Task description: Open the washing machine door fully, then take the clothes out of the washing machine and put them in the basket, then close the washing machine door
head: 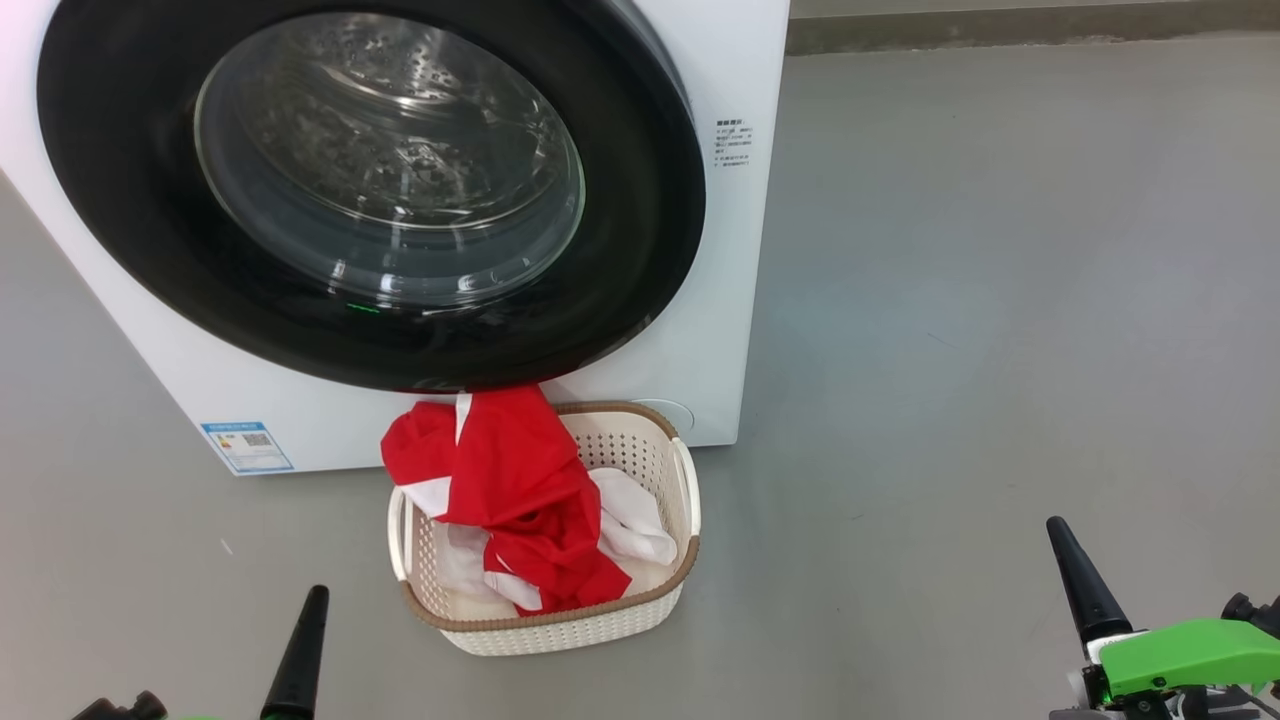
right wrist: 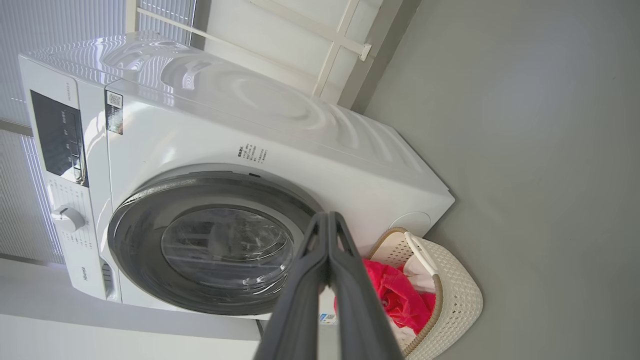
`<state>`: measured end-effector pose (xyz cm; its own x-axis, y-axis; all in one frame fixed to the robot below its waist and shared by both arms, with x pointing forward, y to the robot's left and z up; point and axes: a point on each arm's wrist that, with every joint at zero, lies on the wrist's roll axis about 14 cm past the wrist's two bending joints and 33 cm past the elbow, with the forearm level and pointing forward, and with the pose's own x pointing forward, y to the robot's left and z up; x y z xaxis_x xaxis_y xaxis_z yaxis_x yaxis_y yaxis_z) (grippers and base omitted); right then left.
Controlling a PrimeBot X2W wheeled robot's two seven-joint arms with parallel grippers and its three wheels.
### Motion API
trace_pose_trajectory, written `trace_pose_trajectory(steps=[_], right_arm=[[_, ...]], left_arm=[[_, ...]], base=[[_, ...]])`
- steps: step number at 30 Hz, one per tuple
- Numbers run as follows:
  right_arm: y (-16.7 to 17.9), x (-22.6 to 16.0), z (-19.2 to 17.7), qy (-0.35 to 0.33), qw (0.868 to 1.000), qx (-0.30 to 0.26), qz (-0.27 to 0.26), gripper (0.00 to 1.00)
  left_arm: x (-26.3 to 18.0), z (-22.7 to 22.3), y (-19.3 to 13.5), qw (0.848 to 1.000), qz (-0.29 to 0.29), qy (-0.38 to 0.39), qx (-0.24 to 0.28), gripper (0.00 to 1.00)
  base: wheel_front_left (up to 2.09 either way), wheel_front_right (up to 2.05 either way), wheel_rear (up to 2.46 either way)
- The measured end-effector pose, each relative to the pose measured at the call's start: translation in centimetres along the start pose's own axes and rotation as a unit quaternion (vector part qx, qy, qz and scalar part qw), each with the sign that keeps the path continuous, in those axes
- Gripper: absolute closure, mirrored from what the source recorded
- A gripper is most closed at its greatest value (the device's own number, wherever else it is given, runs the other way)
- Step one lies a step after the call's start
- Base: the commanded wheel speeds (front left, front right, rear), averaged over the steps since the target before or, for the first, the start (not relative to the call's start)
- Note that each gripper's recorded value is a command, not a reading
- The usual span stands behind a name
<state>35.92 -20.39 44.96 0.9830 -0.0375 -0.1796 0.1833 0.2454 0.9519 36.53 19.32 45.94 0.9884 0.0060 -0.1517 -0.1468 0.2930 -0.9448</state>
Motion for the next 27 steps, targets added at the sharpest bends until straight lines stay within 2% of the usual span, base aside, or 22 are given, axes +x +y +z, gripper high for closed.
trace_pose_trajectory(steps=[27], right_arm=[[2.9, 0.9, 0.9, 0.001, 0.991, 0.124, 0.047, 1.00]], left_arm=[[0.8, 0.1, -2.4, 0.988, -0.039, 0.011, -0.146, 1.00]], base=[[0.00, 0.00, 0.00]])
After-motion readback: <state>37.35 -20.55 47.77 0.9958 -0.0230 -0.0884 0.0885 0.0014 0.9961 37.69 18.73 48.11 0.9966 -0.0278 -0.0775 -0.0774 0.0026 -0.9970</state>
